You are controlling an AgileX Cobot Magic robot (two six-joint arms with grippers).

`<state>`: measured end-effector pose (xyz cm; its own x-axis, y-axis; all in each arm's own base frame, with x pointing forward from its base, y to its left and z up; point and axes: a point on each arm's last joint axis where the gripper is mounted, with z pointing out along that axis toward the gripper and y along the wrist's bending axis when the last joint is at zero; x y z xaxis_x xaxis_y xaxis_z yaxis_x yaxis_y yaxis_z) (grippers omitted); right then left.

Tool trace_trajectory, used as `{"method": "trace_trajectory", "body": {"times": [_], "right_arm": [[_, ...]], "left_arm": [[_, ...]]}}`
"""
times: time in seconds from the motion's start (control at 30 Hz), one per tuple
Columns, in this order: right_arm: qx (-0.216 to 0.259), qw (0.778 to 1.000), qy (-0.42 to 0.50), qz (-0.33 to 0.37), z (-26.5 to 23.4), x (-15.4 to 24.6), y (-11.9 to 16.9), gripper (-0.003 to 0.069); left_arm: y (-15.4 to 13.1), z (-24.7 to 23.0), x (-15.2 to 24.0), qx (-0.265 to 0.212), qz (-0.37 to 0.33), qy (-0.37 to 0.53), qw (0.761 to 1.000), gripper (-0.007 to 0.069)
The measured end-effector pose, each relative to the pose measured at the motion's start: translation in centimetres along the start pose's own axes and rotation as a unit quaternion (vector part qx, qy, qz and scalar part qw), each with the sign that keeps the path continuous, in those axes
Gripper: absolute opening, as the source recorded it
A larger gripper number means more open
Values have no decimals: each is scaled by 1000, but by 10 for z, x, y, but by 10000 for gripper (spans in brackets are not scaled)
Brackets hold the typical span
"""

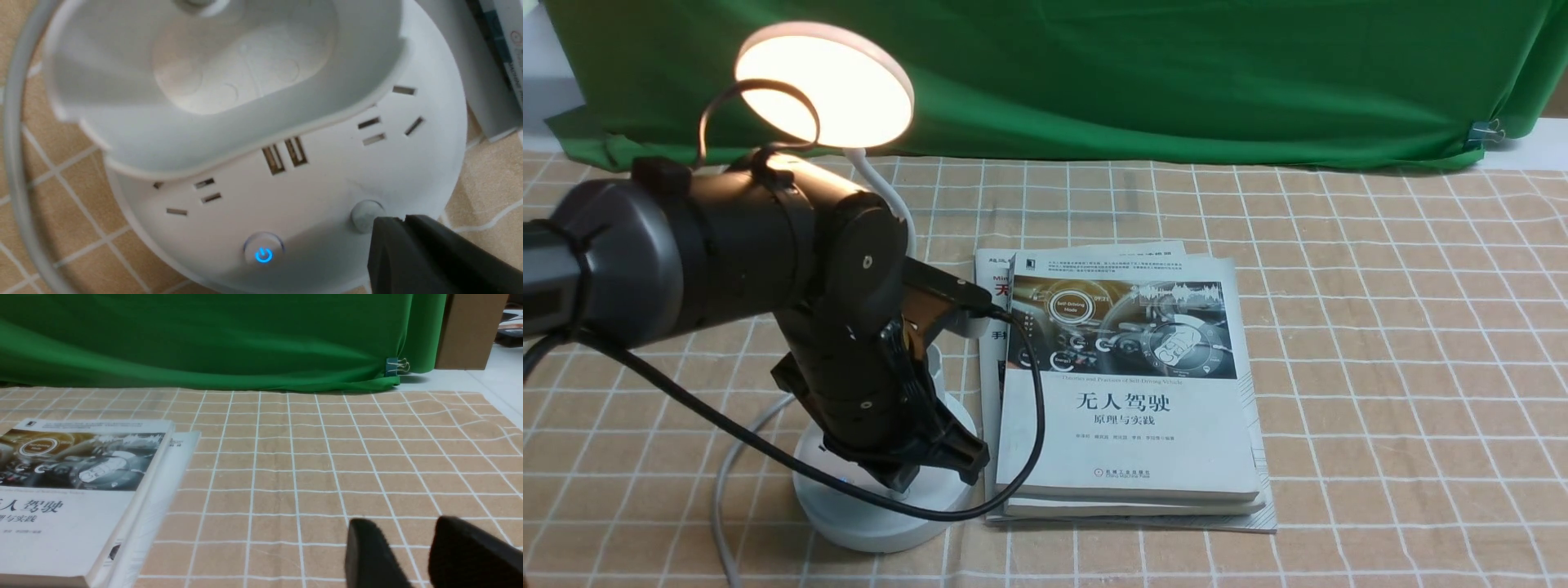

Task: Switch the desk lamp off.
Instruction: Use the left arm to press the button switch on the lamp holder

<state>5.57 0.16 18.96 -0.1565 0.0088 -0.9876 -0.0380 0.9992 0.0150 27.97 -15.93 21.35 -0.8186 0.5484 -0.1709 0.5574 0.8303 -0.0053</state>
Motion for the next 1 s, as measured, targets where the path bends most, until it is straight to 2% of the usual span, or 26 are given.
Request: {"method": "trace_trajectory", "body": {"times": [0.4, 0.63, 1.0], "right_arm": [[0, 1000, 1, 0, 0, 0, 0, 242], [0, 1000, 1, 0, 0, 0, 0, 242], [0, 1000, 1, 0, 0, 0, 0, 242]], "left_arm": [[0, 0, 0, 1, 13, -1, 1000, 6], [-4, 0, 1, 23, 25, 3, 999, 6], [-5, -3, 7, 25, -14, 12, 1000, 6]]}}
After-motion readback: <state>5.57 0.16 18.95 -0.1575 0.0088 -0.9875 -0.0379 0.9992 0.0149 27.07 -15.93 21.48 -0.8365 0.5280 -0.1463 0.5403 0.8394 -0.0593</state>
